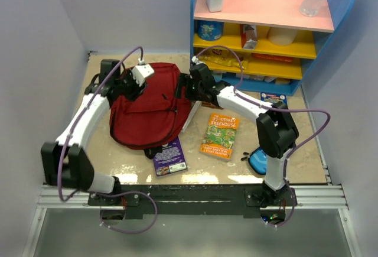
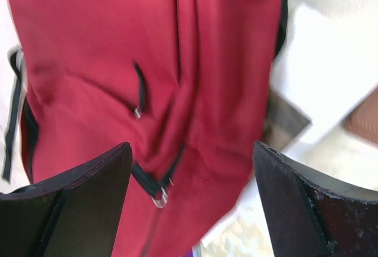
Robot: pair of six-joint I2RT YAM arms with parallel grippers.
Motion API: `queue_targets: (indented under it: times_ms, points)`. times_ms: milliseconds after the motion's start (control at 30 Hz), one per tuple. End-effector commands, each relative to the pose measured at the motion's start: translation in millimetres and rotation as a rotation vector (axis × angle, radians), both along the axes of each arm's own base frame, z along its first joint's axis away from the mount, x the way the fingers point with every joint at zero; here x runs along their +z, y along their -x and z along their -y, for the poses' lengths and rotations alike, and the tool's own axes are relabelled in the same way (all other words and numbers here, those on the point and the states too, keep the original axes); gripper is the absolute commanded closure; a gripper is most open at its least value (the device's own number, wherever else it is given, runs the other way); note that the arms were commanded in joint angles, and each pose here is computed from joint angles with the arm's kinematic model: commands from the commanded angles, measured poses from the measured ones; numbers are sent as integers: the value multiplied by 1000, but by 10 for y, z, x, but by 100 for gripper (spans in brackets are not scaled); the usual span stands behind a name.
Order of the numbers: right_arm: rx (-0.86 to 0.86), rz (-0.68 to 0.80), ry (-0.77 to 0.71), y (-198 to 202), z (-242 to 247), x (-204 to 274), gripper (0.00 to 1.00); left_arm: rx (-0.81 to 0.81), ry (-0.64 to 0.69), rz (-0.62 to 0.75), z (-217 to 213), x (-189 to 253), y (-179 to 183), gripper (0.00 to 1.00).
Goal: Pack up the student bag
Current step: Move the student bag to the center of the board, then adjust the student bag at the center of the board.
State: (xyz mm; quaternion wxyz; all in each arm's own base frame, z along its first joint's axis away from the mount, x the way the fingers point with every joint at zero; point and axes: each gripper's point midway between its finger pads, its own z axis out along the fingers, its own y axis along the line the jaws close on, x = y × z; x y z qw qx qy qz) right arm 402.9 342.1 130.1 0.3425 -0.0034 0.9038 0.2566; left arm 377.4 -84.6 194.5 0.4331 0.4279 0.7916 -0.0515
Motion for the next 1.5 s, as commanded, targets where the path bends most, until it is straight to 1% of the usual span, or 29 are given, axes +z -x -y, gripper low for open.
queue_targets:
  times_ms: [0, 33, 67, 133, 200, 233, 267, 300, 333, 367, 400, 433, 467, 533, 567, 700, 867, 933, 967, 1033, 1133, 1167, 1200, 1267, 1300, 1367, 1400, 1467]
  points:
    - [-78, 75, 27, -322, 7, 178, 15, 233, 61, 229, -330, 325, -1070, 53]
    - [-83, 99, 22, -391, -19, 257, 15, 254, 77, 230, -403, 290, -1276, 53]
    - [-96, 100, 41, -441, -11, 198, 15, 252, 100, 243, -413, 308, -1400, 52]
    - [-99, 113, 47, -516, -33, 245, 15, 230, 128, 235, -429, 220, -1651, 52]
    - [-92, 105, 52, -537, -61, 199, 15, 182, 147, 262, -363, 217, -1789, 47]
    - [-87, 111, 47, -540, -72, 203, 15, 165, 157, 263, -434, 166, -1868, 45]
    - [-79, 114, 43, -524, -83, 193, 15, 145, 143, 270, -428, 145, -1911, 39]
    - [-75, 127, 30, -510, -82, 252, 15, 139, 137, 262, -427, 104, -1957, 35]
    - [-73, 129, 29, -492, -63, 192, 16, 98, 147, 260, -381, 115, -2068, 33]
    - [-70, 127, 25, -469, -57, 174, 16, 69, 138, 187, -355, -39, -2034, 31]
    - [-60, 131, 14, -440, -69, 200, 16, 46, 146, 155, -331, -86, -2059, 31]
    - [-62, 123, 19, -420, -44, 155, 16, 16, 161, 146, -320, -91, -2197, 31]
    - [-59, 121, 17, -400, -46, 161, 16, 9, 164, 81, -327, -214, -2160, 30]
    - [-56, 125, 3, -360, -35, 202, 16, -13, 178, 51, -328, -302, -2276, 30]
    - [-56, 126, -2, -350, -24, 220, 16, -26, 178, 0, -313, -415, -2222, 30]
    - [-49, 138, -23, -310, -29, 319, 16, -68, 189, -62, -258, -635, -2182, 28]
    - [-45, 140, -28, -280, -16, 362, 16, -98, 190, -135, -235, -915, -2025, 30]
    - [-46, 134, -29, -267, -4, 342, 16, -117, 182, -160, -228, -1011, -1949, 33]
    - [-47, 134, -31, -264, -3, 355, 16, -132, 170, -176, -232, -1073, -1900, 39]
    - [-43, 126, -30, -239, 2, 332, 16, -135, 164, -205, -260, -1182, -1850, 48]
    - [-40, 130, -34, -213, 8, 359, 17, -109, 173, -225, -382, -1214, -1812, 77]
    - [-43, 129, -33, -215, 20, 357, 17, -97, 176, -224, -433, -1211, -1812, 97]
    - [-42, 131, -35, -206, 24, 376, 18, -88, 176, -209, -483, -1133, -1811, 100]
    - [-40, 134, -39, -202, 24, 400, 19, -56, 184, -204, -678, -1113, -1759, 100]
    - [-38, 134, -40, -192, 18, 398, 19, -44, 182, -186, -759, -1008, -1733, 100]
    - [-34, 137, -46, -188, 10, 416, 20, -5, 184, -193, -1005, -1026, -1620, 100]
    - [-38, 141, -50, -203, 12, 428, 20, 0, 179, -181, -1081, -936, -1560, 100]
    - [-26, 137, -66, -196, -26, 428, 22, 12, 173, -210, -1295, -1019, -1350, 100]
